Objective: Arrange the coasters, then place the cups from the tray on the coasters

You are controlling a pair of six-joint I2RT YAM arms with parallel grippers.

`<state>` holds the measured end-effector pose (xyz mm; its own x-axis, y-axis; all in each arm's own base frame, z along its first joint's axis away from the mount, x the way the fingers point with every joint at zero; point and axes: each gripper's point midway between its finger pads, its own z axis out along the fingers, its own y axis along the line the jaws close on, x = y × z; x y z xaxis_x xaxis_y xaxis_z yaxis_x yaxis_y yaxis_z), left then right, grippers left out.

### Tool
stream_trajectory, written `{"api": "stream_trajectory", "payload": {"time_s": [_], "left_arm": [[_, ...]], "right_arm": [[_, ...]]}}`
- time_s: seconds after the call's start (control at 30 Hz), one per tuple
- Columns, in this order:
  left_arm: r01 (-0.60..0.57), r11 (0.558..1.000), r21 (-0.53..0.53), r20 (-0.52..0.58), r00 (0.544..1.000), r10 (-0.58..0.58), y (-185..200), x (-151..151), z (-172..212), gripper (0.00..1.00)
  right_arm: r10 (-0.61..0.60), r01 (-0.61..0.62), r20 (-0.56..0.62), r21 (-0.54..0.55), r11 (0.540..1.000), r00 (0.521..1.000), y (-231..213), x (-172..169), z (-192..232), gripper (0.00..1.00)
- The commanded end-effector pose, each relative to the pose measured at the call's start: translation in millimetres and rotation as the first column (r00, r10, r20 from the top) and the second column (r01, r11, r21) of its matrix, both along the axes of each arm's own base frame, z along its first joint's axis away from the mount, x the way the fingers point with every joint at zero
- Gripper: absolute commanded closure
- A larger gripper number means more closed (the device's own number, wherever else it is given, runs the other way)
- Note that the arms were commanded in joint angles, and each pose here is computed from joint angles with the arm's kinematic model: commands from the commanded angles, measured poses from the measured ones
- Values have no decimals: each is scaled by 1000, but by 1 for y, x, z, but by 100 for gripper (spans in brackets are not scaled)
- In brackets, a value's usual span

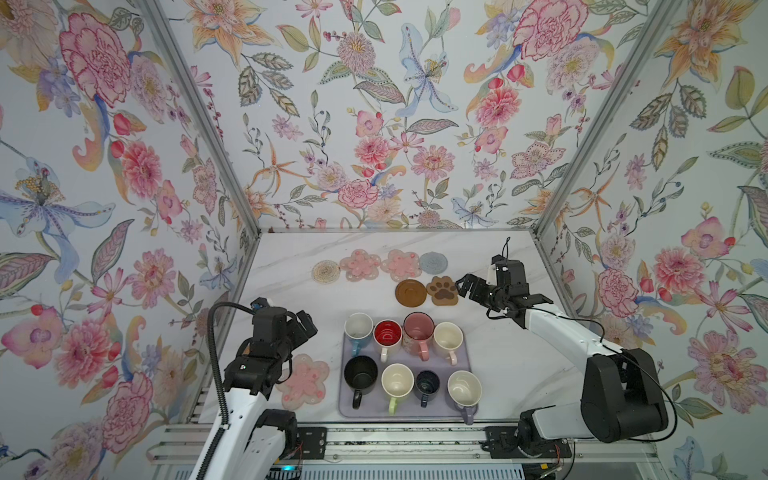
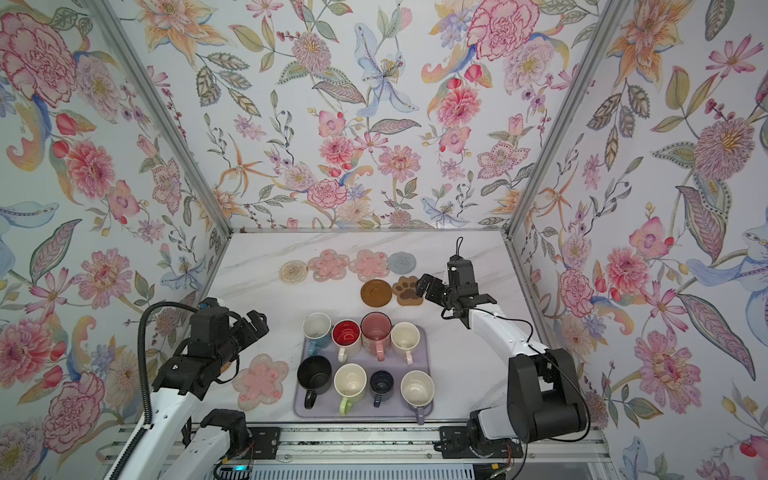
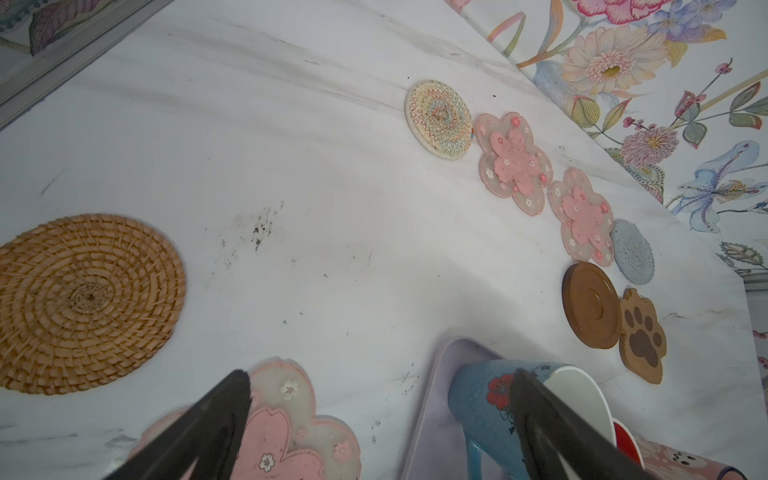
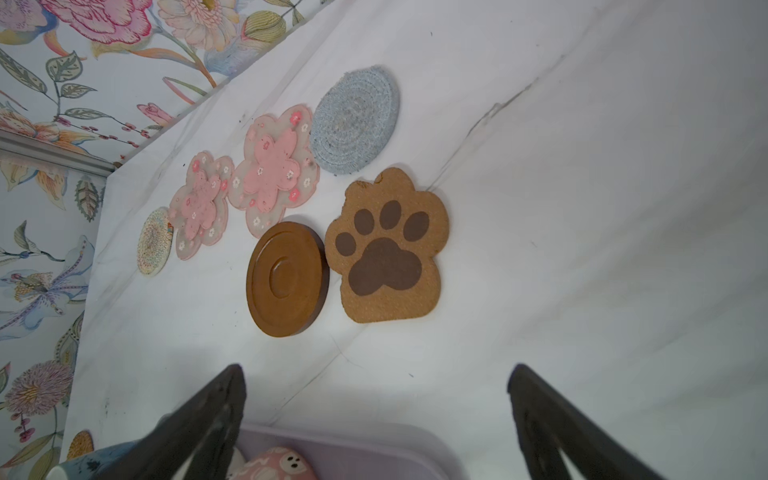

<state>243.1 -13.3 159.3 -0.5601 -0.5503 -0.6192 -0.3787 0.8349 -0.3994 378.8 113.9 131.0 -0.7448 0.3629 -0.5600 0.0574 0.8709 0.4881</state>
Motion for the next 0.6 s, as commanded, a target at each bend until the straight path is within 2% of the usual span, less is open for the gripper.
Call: {"api": "stream_trajectory", "payload": {"time_s": [0.0, 0.23, 0.57], "left_arm": [[-65, 997, -34, -95, 994, 62, 5, -20, -26, 1], [-130, 986, -103, -124, 985, 117, 3, -30, -49, 1], [-150, 965, -215, -155, 981, 118, -14, -28, -86, 1]], "right_arm": [[-35, 35, 0, -37, 999, 999, -16, -12, -2, 1], [-51, 52, 21, -44, 998, 998, -26, -12, 5, 1], [-62, 65, 43, -55, 996, 997, -33, -25, 10, 1]]}}
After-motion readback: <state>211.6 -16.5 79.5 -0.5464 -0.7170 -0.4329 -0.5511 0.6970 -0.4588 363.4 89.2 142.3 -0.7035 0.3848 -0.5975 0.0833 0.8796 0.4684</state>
